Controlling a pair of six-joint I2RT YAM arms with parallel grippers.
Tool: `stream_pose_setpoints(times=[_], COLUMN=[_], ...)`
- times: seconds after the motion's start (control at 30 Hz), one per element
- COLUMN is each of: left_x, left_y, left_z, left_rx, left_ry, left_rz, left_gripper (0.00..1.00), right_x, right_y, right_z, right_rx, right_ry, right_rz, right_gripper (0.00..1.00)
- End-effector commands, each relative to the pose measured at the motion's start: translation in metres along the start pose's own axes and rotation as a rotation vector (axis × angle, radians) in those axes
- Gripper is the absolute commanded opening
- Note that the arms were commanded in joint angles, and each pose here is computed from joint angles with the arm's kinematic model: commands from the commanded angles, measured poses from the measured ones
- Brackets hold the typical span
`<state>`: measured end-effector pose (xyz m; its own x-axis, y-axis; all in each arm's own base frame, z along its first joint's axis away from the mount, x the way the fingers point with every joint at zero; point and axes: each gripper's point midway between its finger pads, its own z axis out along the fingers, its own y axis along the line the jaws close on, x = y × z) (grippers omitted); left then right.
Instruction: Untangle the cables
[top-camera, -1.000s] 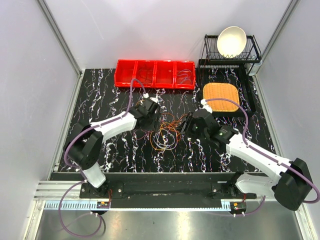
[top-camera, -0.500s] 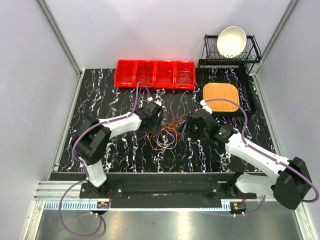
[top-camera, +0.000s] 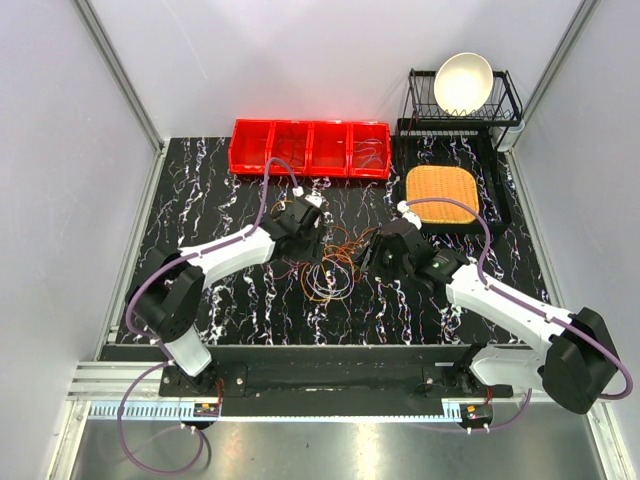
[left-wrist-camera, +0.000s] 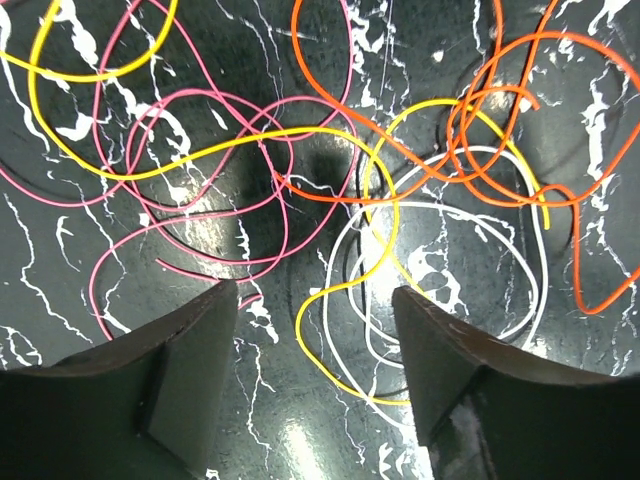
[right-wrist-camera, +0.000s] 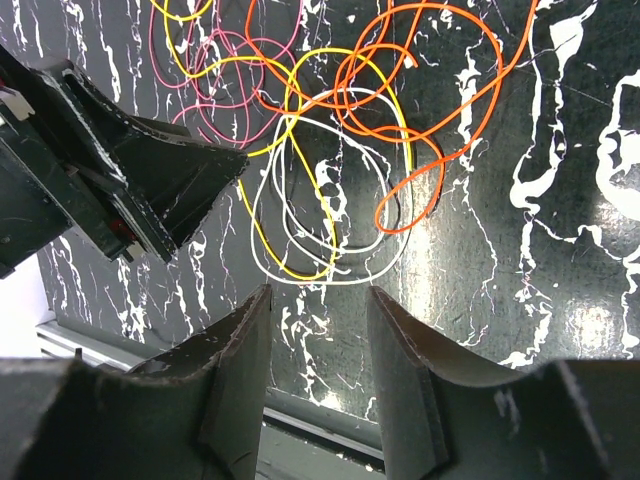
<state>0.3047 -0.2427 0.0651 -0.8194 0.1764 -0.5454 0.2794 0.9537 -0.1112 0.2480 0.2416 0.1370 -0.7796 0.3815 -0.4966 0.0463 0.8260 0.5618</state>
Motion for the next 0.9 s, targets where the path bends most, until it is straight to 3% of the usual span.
stream_pose_setpoints(times=[0.0, 0.77, 0.83, 0.87], left_x=[0.002, 0.019, 0.02, 0.02], left_y=[-0.002, -0.005, -0.004, -0.004], left_z=[0.006, 0.024, 0.026, 0.027], left_rx=[0.0, 0.013, 0.009, 0.007], left_ry=[-0.004, 0.052, 0.057, 0.058], left_rz=[0.008, 0.029, 0.033, 0.033], left_gripper=[0.63, 0.49, 0.45, 0.38], right_x=[-0.006, -0.003, -0.003, -0.003], right_y=[0.007, 0.003, 0.003, 0.003], right_z=[0.002, 0.005, 0.004, 0.005], right_rx=[-0.028, -0.019, -0.019, -0.018], right_ry=[-0.014, -0.008, -0.008, -0.009], right_rz=[0.0, -0.004, -0.005, -0.005], right_gripper=[0.48, 0.48, 0.48, 0.48])
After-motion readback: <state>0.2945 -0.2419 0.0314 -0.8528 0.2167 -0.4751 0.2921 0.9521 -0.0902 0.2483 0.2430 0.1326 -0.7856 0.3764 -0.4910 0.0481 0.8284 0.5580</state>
